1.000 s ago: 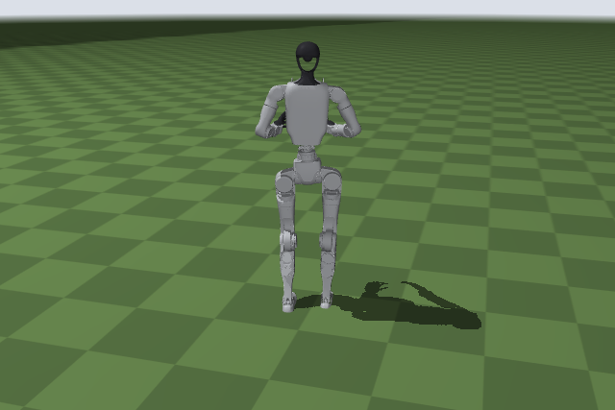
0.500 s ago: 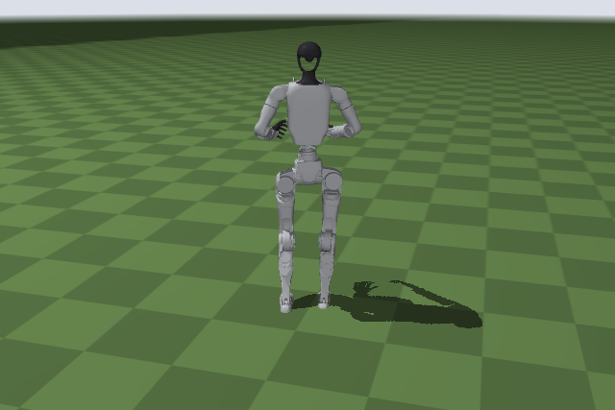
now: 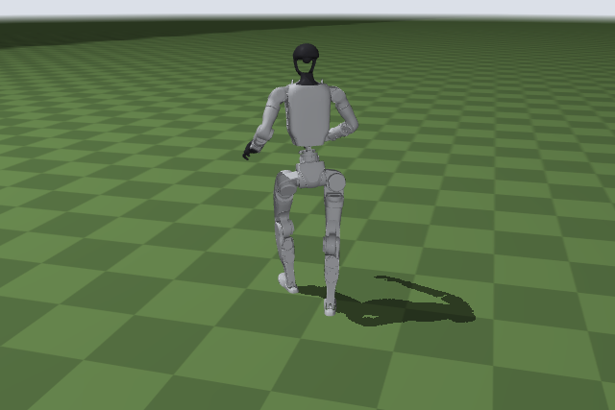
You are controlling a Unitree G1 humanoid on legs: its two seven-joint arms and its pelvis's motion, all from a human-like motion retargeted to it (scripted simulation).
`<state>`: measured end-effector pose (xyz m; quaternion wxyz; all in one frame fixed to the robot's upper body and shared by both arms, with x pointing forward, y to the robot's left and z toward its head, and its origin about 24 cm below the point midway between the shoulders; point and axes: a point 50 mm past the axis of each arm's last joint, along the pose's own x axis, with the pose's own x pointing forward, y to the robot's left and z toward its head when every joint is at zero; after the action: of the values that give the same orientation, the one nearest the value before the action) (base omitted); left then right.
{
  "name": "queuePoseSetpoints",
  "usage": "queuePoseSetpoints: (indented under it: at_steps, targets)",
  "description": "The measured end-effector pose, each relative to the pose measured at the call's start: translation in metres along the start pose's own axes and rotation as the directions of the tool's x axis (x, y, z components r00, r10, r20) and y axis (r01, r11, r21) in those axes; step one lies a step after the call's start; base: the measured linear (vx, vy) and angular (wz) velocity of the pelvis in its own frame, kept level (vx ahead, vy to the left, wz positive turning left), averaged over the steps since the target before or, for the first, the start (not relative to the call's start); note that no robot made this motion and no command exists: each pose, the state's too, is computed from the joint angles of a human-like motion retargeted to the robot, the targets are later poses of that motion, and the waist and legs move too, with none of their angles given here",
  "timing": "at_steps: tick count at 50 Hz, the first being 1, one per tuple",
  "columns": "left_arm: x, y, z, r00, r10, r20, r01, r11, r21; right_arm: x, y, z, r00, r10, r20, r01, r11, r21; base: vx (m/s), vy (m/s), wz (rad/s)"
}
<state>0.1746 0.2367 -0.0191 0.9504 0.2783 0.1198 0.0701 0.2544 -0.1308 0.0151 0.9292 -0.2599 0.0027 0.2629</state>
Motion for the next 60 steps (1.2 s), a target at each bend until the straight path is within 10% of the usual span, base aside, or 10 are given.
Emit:
queuePoseSetpoints:
  at_steps: [11,20,32,44,60]
  targets:
    - [-0.036,0.079,-0.043,0.969,0.204,-0.136,-0.17,0.96,0.224,-0.025,-0.019,-0.084,0.921,-0.114,-0.372,0.013,0.965,-0.264,0.41,0.12,0.91]
    - [-0.088,0.175,-0.057,0.845,0.495,-0.199,-0.337,0.785,0.52,-0.139,0.025,-0.163,0.633,-0.078,-0.77,0.066,0.997,-0.046,0.51,0.04,1.31]
    - [-0.057,0.162,-0.003,0.881,0.454,0.131,-0.441,0.692,0.572,-0.295,0.079,-0.155,0.309,-0.109,-0.945,0.28,0.96,-0.019,0.34,-0.04,0.98]
    - [0.006,0.078,0.046,0.932,0.138,0.334,-0.261,0.897,0.356,-0.179,0.004,-0.128,0.638,-0.361,-0.681,0.481,0.876,-0.013,0.18,-0.02,0.15]
    - [0.002,-0.006,-0.01,0.97,-0.244,0.003,0.239,0.955,0.176,-0.021,-0.035,-0.003,0.977,-0.212,-0.01,0.212,0.977,0.03,0.13,-0.18,-0.36]
